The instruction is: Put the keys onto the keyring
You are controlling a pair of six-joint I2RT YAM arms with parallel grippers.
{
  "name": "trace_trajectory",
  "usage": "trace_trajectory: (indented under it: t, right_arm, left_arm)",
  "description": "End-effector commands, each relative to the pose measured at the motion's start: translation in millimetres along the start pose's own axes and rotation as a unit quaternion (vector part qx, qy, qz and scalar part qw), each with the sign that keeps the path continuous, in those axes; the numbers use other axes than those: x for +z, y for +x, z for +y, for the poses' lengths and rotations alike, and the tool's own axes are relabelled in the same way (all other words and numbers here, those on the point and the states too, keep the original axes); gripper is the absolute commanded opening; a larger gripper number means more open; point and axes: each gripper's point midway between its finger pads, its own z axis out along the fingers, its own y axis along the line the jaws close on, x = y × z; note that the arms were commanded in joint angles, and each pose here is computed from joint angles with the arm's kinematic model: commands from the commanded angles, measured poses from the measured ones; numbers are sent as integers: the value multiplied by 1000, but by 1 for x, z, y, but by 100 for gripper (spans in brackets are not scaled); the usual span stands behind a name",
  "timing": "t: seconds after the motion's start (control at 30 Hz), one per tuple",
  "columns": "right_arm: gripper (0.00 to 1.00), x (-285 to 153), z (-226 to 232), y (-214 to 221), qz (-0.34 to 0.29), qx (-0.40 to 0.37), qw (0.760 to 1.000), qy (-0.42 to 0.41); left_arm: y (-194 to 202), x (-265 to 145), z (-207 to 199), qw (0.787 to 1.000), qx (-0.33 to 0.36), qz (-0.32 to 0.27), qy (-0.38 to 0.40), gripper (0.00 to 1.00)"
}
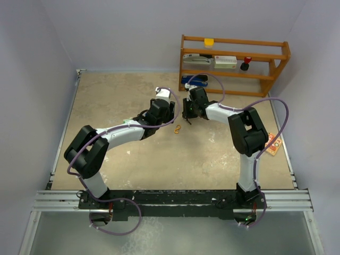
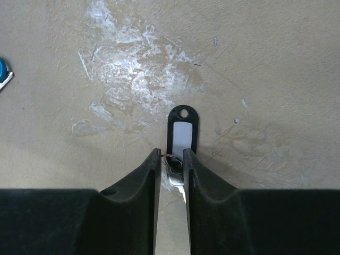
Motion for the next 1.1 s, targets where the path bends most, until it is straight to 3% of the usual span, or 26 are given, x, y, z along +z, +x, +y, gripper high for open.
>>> trace_trajectory:
  t: [0.0, 0.33, 1.07]
  right_arm:
    - [24, 3, 4, -1, 4, -11, 1000, -5]
    - [0, -4, 4, -1, 5, -15, 1000, -6]
    - [0, -83, 17, -47, -120, -5, 993, -22]
  left_arm:
    - [-21, -3, -2, 1000, -8, -26, 1, 58]
    - [-20, -3, -1, 1000, -6, -25, 0, 58]
    - [-18, -1, -8, 999, -13, -24, 17, 58]
